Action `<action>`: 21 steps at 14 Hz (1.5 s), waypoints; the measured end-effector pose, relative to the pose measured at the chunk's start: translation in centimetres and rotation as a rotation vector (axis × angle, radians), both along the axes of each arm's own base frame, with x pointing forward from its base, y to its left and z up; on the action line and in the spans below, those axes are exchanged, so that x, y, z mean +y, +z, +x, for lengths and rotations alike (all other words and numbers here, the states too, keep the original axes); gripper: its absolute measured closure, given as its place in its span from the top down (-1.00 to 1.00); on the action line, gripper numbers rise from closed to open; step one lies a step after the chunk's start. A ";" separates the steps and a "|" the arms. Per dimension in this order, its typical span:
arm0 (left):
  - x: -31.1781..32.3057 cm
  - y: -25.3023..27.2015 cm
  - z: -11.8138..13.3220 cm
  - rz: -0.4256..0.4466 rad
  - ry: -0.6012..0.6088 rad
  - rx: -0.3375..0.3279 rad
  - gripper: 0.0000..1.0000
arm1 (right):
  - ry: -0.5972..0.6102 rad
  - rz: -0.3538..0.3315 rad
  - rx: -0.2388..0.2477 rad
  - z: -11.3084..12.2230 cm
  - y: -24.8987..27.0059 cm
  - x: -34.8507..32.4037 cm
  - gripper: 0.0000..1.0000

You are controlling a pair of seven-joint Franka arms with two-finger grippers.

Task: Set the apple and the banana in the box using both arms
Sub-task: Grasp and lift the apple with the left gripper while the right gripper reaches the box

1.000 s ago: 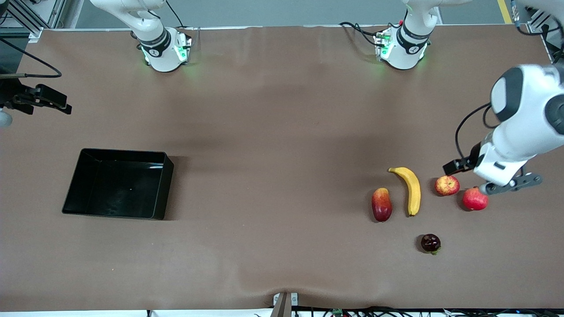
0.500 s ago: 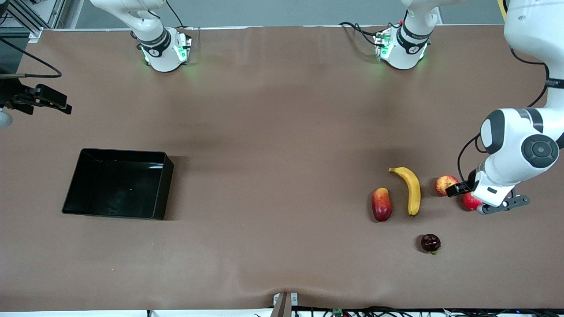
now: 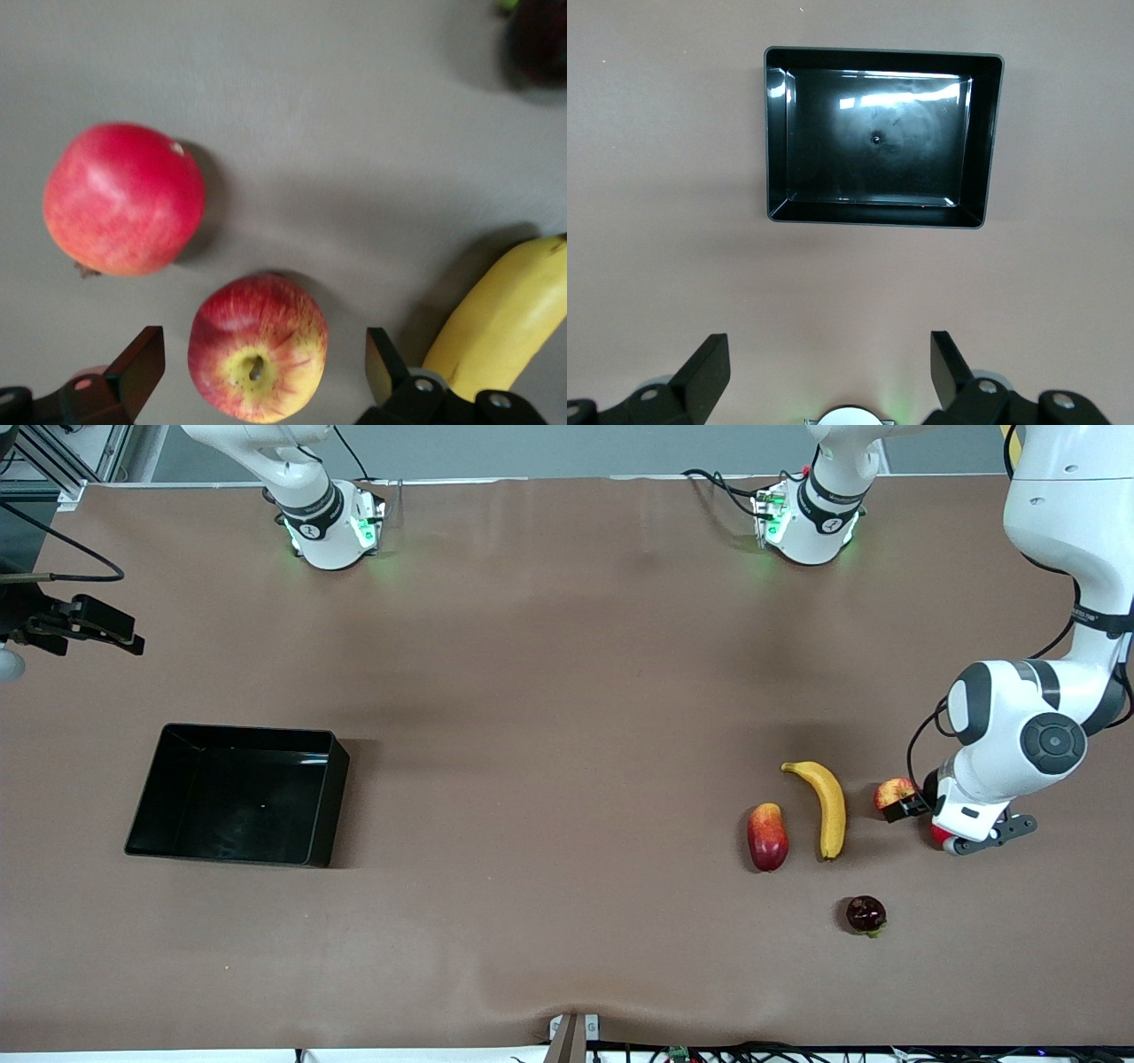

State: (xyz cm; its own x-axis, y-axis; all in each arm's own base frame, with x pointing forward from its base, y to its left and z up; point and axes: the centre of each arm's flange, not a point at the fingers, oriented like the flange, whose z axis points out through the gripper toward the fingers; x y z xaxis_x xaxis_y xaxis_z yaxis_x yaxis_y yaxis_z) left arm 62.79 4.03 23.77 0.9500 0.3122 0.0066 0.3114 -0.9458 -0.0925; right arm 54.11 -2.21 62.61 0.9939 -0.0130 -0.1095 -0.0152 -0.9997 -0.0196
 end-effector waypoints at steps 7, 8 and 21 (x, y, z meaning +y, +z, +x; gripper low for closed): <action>1.1 -1.9 -1.4 -0.003 0.010 0.042 0.99 | 0.000 0.000 0.000 0.0 0.0 0.0 1.00; 1.0 -2.0 -1.5 -0.004 0.009 0.044 0.81 | 0.000 0.000 0.000 0.0 0.0 0.0 1.00; -7.8 10.2 -0.2 -0.002 -0.057 0.084 0.46 | 0.016 -0.025 0.020 5.2 -13.9 -8.5 1.00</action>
State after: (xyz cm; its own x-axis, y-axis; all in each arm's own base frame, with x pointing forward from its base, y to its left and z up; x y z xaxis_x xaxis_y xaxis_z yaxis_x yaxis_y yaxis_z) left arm 62.60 -3.78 33.94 0.9635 0.2572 -0.0740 0.2480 -0.9620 -0.1144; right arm 59.30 -10.74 48.67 0.9916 0.0000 -0.1291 0.0007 -1.0000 0.0052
